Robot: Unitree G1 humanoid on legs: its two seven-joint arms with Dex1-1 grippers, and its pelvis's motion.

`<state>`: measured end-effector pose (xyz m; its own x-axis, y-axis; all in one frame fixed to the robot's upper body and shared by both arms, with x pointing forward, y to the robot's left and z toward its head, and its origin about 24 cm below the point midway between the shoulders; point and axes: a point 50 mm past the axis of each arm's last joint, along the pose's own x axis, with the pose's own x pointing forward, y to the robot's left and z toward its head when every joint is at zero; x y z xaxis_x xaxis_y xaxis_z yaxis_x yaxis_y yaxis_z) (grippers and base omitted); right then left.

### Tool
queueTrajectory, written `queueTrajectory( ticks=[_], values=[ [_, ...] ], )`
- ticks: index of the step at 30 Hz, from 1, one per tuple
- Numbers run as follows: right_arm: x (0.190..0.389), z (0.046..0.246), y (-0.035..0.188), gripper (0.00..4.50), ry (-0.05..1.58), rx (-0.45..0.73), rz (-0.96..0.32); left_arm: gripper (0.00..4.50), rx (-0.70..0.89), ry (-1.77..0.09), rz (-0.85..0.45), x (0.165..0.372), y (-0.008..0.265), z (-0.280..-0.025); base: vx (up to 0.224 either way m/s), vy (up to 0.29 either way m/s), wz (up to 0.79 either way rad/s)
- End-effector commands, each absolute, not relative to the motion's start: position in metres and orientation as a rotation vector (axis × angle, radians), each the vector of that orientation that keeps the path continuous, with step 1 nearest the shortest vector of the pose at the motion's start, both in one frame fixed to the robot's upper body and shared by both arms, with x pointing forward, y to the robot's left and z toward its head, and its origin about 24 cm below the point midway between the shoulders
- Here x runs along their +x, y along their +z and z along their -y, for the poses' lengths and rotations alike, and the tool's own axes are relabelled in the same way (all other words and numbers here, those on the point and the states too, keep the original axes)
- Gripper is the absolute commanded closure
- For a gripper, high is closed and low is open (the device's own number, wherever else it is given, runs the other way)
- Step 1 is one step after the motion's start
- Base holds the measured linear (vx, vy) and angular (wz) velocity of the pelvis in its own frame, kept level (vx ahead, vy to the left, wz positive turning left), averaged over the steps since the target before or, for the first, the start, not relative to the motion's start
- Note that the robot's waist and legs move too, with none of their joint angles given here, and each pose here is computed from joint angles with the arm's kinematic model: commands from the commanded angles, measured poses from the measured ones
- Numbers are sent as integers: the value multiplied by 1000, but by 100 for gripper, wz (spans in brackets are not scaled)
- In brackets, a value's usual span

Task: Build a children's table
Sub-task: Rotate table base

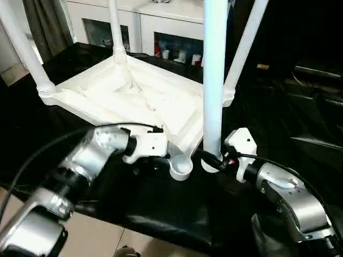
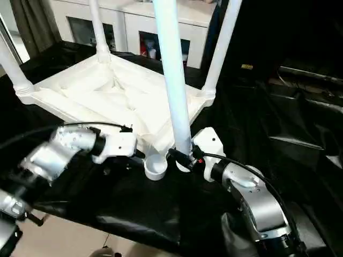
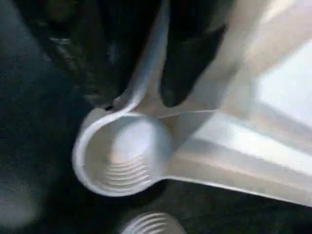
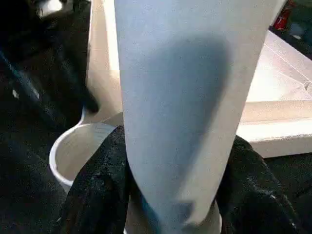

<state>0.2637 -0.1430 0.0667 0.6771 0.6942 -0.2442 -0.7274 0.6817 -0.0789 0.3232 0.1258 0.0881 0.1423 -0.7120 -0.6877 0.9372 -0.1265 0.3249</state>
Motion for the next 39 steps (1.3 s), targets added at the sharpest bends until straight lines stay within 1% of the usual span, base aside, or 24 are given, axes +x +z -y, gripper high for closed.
queueTrajectory(
  ticks=[1, 4, 5, 7, 9, 13, 16, 18, 23, 24, 25, 26, 28, 30, 31, 32, 34, 35, 36, 37, 38, 39],
  values=[
    [269, 149, 73, 259, 790, -185, -176, 255, 954, -1447, -300, 331, 97, -129, 0, 0, 0],
    [269, 149, 74, 259, 794, -186, -174, 255, 975, -1452, -309, 335, 100, -132, 0, 0, 0],
    [268, 149, 75, 259, 800, -185, -172, 255, 990, -1462, -329, 340, 107, -136, 0, 0, 0],
    [267, 149, 75, 259, 804, -184, -173, 255, 998, -1462, -338, 343, 110, -138, 0, 0, 0],
    [266, 149, 75, 259, 814, -182, -177, 255, 1005, -1473, -377, 346, 112, -141, 0, 0, 0],
    [264, 149, 73, 259, 827, -178, -183, 255, 1010, -1509, -467, 348, 104, -144, 0, 0, 0],
    [264, 148, 73, 259, 831, -178, -186, 255, 1023, -1481, -482, 353, 95, -140, 0, 0, 0],
    [264, 148, 73, 259, 831, -178, -185, 255, 1034, -1491, -509, 353, 86, -137, 0, 0, 0],
    [264, 148, 74, 259, 835, -179, -183, 255, 1032, -1521, -552, 354, 82, -134, 0, 0, 0],
    [264, 148, 74, 259, 835, -179, -183, 279, 1027, -1524, -556, 354, 83, -134, 0, 0, 0],
    [264, 147, 74, 259, 836, -179, -183, 279, 1016, -1526, -555, 355, 84, -133, 0, 0, 0],
    [264, 147, 74, 259, 836, -178, -183, 290, 1006, -1533, -557, 355, 85, -133, 0, 0, 0],
    [264, 147, 73, 259, 837, -179, -185, 295, 967, -1566, -598, 355, 87, -134, 0, 0, 0],
    [263, 146, 73, 259, 838, -179, -186, 323, 999, -1559, -629, 355, 86, -136, 0, 0, 0],
    [263, 146, 73, 259, 839, -178, -187, 323, 1015, -1554, -642, 355, 86, -137, 0, 0, 0],
    [262, 146, 72, 259, 840, -178, -190, 337, 1047, -1535, -678, 356, 85, -141, 0, 0, 0],
    [262, 146, 71, 259, 840, -178, -192, 344, 1068, -1509, -744, 357, 82, -145, 0, 0, 0],
    [263, 145, 71, 259, 840, -179, -192, 356, 1077, -1480, -771, 358, 81, -147, 0, 0, 0],
    [263, 145, 71, 259, 840, -179, -192, 369, 1077, -1480, -771, 358, 81, -147, 0, 0, 0],
    [263, 145, 71, 259, 840, -177, -191, 378, 1082, -1428, -784, 360, 79, -148, 0, 0, 0],
    [263, 144, 71, 259, 840, -177, -191, 382, 1080, -1420, -784, 360, 78, -148, 0, 0, 0],
    [263, 144, 71, 259, 839, -176, -189, 387, 1072, -1372, -767, 363, 77, -147, 0, 0, 0]
  ],
)
